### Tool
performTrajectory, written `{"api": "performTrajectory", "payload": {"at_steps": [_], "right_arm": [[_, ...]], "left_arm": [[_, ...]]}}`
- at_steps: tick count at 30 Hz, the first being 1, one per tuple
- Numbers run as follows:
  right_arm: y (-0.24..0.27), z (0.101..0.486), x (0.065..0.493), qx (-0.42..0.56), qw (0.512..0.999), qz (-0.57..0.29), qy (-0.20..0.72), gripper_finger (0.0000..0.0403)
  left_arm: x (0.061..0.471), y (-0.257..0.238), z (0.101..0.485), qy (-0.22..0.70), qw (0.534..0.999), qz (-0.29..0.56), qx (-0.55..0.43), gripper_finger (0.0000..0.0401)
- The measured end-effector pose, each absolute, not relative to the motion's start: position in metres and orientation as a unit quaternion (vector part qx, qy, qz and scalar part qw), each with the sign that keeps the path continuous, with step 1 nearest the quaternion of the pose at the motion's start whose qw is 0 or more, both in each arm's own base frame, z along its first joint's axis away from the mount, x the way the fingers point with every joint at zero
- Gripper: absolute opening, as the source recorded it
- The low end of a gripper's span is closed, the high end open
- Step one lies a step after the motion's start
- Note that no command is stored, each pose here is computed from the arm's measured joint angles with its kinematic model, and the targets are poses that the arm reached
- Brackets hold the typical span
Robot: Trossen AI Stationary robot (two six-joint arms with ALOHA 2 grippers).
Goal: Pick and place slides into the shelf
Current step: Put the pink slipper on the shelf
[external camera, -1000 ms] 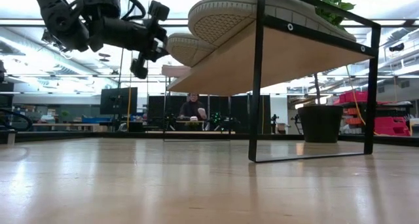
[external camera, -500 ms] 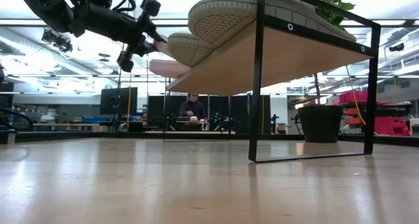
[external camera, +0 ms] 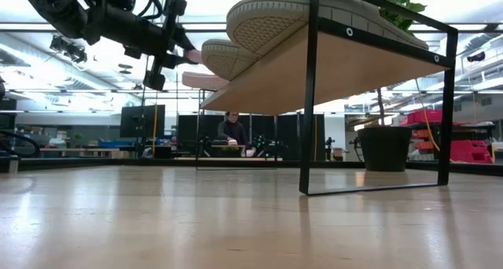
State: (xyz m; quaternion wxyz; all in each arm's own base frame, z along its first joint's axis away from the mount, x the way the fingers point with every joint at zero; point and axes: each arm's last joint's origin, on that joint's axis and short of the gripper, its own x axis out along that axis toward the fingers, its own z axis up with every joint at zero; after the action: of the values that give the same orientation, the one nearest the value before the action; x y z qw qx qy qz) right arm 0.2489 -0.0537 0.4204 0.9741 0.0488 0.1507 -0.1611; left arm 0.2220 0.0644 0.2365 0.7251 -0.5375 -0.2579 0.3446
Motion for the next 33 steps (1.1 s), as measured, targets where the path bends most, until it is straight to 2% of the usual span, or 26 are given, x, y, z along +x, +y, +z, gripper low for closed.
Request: {"api": "performTrajectory", "payload": {"at_steps": [10, 18, 33], "right_arm": [[-0.054, 0.420, 0.249, 0.049, 0.974, -0.161, 0.151, 0.0135], [-0.054, 0.419, 0.251, 0.049, 0.974, -0.162, 0.152, 0.0135], [-0.055, 0.415, 0.256, 0.056, 0.972, -0.163, 0.159, 0.0135]], "left_arm": [[0.223, 0.055, 0.225, -0.235, 0.686, 0.350, -0.593, 0.0067], [0.224, 0.051, 0.224, -0.228, 0.678, 0.340, -0.611, 0.0067], [0.223, 0.055, 0.229, -0.269, 0.670, 0.353, -0.595, 0.0067]]}}
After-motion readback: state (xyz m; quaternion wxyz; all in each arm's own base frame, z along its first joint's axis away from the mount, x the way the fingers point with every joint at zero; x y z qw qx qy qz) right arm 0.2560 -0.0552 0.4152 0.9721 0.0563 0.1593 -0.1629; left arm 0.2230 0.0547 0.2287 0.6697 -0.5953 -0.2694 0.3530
